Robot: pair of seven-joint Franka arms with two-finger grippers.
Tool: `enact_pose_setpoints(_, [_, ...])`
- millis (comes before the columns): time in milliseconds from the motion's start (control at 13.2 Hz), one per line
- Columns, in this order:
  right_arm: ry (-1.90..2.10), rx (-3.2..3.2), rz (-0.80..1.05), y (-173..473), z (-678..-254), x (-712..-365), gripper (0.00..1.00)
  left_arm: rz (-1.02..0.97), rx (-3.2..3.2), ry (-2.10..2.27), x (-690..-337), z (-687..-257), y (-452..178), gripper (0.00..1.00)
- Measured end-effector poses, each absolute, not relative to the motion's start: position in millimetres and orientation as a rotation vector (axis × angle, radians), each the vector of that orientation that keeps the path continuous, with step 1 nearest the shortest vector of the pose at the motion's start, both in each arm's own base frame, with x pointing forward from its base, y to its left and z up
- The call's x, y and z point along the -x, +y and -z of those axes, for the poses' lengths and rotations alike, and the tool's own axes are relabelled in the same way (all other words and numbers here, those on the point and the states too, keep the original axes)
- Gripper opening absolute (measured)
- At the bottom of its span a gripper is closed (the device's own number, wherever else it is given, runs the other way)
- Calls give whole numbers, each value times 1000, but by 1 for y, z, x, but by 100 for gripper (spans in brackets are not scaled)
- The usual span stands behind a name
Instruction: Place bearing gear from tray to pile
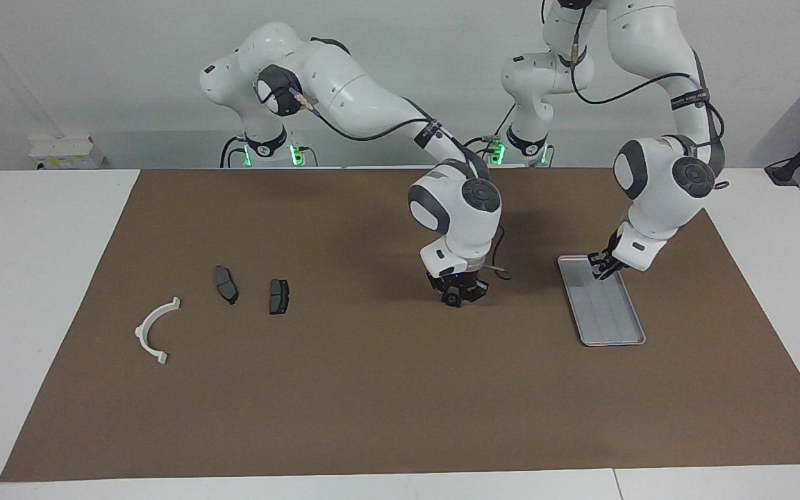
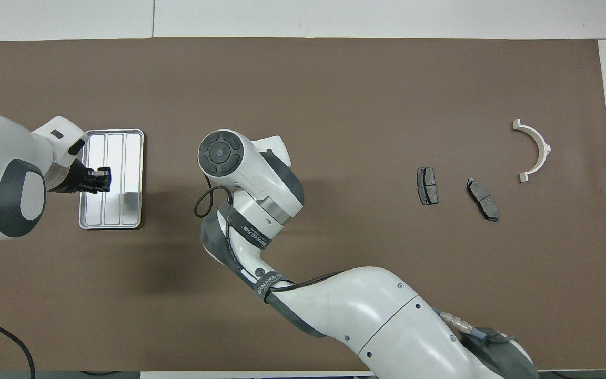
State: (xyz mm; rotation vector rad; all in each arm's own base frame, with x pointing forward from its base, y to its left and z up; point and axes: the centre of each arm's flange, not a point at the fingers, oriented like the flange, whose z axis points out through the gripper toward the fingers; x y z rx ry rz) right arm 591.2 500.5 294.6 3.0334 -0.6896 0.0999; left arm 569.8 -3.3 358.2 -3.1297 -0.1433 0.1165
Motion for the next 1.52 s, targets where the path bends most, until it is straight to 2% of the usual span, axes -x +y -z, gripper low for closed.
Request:
enact_pose_setpoints(152, [-681,-3006,-63,472,-320,-607,35,-114,3129,-155,-571,-360,-4,24])
enact_pose_setpoints(379, [-525,-3038,49,384,-416,-639,35,-88,3126,-240,-574,-367,-34,24])
enact_pose_setpoints(606, [-222,-3095,156,246,-503,-663,35,-20,3124,-401,-571,-384,-144,24])
enact_pose_setpoints(758, [-41,-3123,170,159,-520,-680,35,13,3135,-519,-561,-389,-235,24])
enact_pose_setpoints(909, [77,-3134,194,99,-507,-692,35,34,3145,-591,-544,-364,-317,24])
enact_pose_setpoints(1061, [131,-3142,183,64,-481,-702,35,32,3154,-590,-528,-324,-365,24])
enact_pose_setpoints(1212, [137,-3148,109,43,-436,-710,35,25,3152,-588,-525,-298,-374,24])
enact_pose_setpoints(1364, [145,-3141,32,39,-383,-706,35,28,3151,-598,-527,-298,-372,24])
enact_pose_setpoints(1439, [149,-3138,23,40,-363,-702,35,25,3147,-602,-527,-296,-370,30])
enact_pose_setpoints(1515, [151,-3138,23,40,-349,-699,35,22,3142,-606,-528,-296,-368,30])
